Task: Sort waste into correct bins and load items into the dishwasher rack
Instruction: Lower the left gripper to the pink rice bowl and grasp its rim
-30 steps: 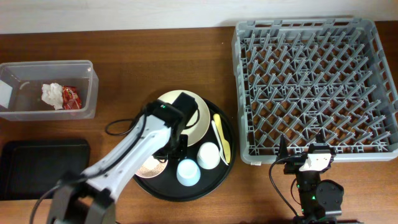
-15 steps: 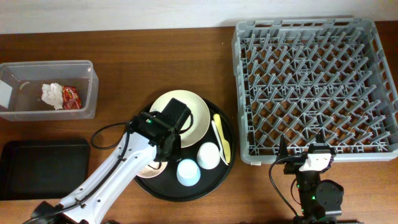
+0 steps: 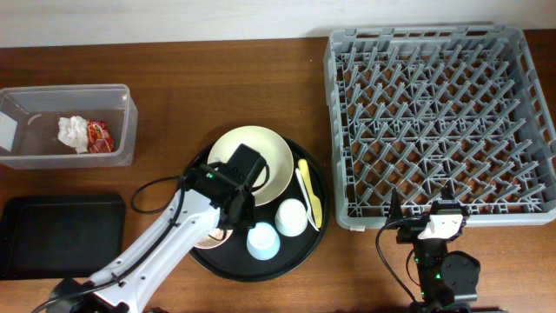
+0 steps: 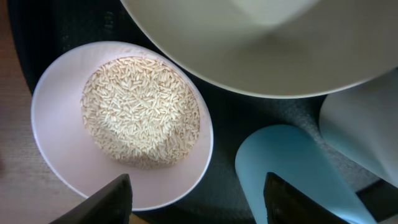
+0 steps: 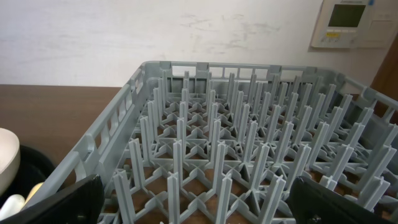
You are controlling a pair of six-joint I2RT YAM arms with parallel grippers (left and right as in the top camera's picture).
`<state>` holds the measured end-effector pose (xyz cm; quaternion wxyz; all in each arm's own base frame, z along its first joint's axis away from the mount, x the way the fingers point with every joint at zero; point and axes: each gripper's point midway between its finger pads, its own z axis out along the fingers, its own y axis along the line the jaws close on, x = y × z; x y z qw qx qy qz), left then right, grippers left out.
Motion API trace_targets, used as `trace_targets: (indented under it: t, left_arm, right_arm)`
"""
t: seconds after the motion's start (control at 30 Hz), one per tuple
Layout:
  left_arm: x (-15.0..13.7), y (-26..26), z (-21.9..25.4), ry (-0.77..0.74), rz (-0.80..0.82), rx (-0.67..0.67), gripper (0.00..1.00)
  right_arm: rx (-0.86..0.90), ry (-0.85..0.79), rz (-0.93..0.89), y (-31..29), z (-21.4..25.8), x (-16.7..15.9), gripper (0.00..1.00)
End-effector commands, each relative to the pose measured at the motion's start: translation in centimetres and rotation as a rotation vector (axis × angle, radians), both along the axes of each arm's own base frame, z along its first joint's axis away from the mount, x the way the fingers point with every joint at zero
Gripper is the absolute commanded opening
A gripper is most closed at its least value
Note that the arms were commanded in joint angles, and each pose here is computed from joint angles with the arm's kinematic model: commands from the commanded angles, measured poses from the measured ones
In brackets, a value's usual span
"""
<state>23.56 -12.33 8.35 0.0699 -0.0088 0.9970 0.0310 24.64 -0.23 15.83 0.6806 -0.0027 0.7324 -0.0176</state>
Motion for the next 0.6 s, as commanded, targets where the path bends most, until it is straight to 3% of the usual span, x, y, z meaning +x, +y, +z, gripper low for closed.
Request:
trace_targets:
  t: [0.0, 0.57]
  left_arm:
    - [-0.4, 0.1, -1.1, -0.001, 0.009, -0.003, 0.60]
    - [-0.1, -0.5, -3.5, 0.004, 0.007, -0.020, 0.56]
  right_arm:
    - [0.004, 0.004, -0.010, -0.1, -0.2, 0.0, 0.98]
    - [0.005, 0.004, -0.010, -0.1, -0.2, 0.0, 0.98]
